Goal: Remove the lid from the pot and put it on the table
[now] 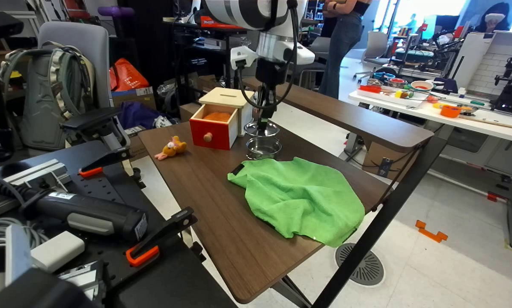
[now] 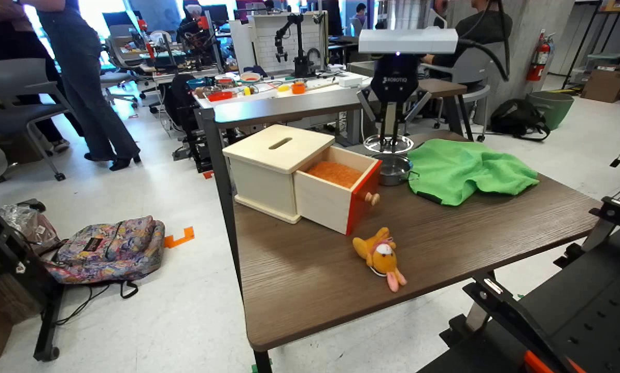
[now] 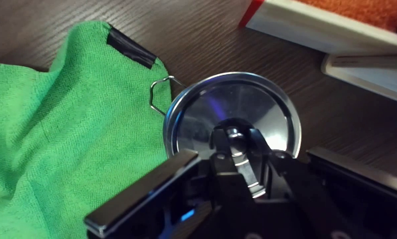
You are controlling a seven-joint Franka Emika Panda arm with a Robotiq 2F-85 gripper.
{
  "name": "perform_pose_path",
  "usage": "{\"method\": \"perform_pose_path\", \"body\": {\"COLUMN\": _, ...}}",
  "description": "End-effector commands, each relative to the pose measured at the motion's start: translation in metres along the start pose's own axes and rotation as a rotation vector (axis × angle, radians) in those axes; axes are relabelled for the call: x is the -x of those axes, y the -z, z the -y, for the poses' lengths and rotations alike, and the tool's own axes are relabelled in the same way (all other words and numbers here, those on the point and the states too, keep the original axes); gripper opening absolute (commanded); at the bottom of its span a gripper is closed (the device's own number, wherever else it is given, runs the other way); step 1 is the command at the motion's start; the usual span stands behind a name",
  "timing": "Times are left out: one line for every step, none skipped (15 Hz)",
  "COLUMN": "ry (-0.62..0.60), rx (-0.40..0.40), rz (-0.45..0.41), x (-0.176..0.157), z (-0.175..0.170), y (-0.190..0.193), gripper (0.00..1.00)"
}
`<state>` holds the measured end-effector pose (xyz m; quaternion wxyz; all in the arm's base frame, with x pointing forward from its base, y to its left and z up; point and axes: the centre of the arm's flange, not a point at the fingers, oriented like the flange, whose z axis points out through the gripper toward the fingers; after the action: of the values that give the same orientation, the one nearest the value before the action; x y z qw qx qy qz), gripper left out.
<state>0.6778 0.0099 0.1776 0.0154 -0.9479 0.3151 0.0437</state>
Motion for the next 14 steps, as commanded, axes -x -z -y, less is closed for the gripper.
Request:
{"method": "perform_pose_path", "body": {"ry": 0.055, "rx": -0.003, "rz": 0.038, "x": 0.044, "z": -0.021, "y": 0.041, "gripper": 0.05}}
{"method": "perform_pose_path", "body": {"ry": 0.067, "rx": -0.007, "rz": 0.045, "x": 0.052, "z": -0.027, "y": 0.047, "gripper": 0.05}}
{"method": "perform_pose_path", "body": {"ry": 0.084, "rx": -0.007, "rz": 0.046, "x": 0.060, "z": -0.032, "y": 0.055, "gripper": 0.05}}
{"method": "perform_pose_path", "body": {"ry": 0.100, "rx": -0.008, "rz": 0.051, "x": 0.069, "z": -0.037, "y": 0.062, "gripper": 0.05}}
{"method": "perform_pose_path", "body": {"ry": 0.119, "rx": -0.008, "rz": 0.062, "x": 0.079, "z": -0.045, "y": 0.066, "gripper": 0.05}}
{"method": "perform_pose_path", "body": {"ry": 0.136, "rx": -0.004, "rz": 0.073, "x": 0.088, "z": -0.050, "y": 0.069, "gripper": 0.05}}
{"method": "perform_pose_path", "body": {"ry": 0.160, "rx": 0.003, "rz": 0.095, "x": 0.099, "z": -0.057, "y": 0.068, "gripper": 0.05}}
{"method": "perform_pose_path", "body": {"ry": 0.179, "rx": 0.008, "rz": 0.111, "x": 0.109, "z": -0.062, "y": 0.068, "gripper": 0.05}}
{"method": "perform_pose_path", "body": {"ry": 0.197, "rx": 0.013, "rz": 0.121, "x": 0.118, "z": -0.067, "y": 0.063, "gripper": 0.05}}
{"method": "perform_pose_path", "body": {"ry": 0.210, "rx": 0.014, "rz": 0.136, "x": 0.126, "z": -0.070, "y": 0.060, "gripper": 0.05}}
{"method": "perform_pose_path", "body": {"ry": 0.223, "rx": 0.020, "rz": 0.144, "x": 0.134, "z": -0.075, "y": 0.053, "gripper": 0.05}}
{"method": "perform_pose_path", "body": {"ry": 0.232, "rx": 0.028, "rz": 0.153, "x": 0.142, "z": -0.079, "y": 0.046, "gripper": 0.05}}
{"method": "perform_pose_path", "body": {"ry": 0.241, "rx": 0.036, "rz": 0.167, "x": 0.148, "z": -0.083, "y": 0.039, "gripper": 0.05}}
{"method": "perform_pose_path", "body": {"ry": 0.248, "rx": 0.045, "rz": 0.171, "x": 0.155, "z": -0.087, "y": 0.032, "gripper": 0.05}}
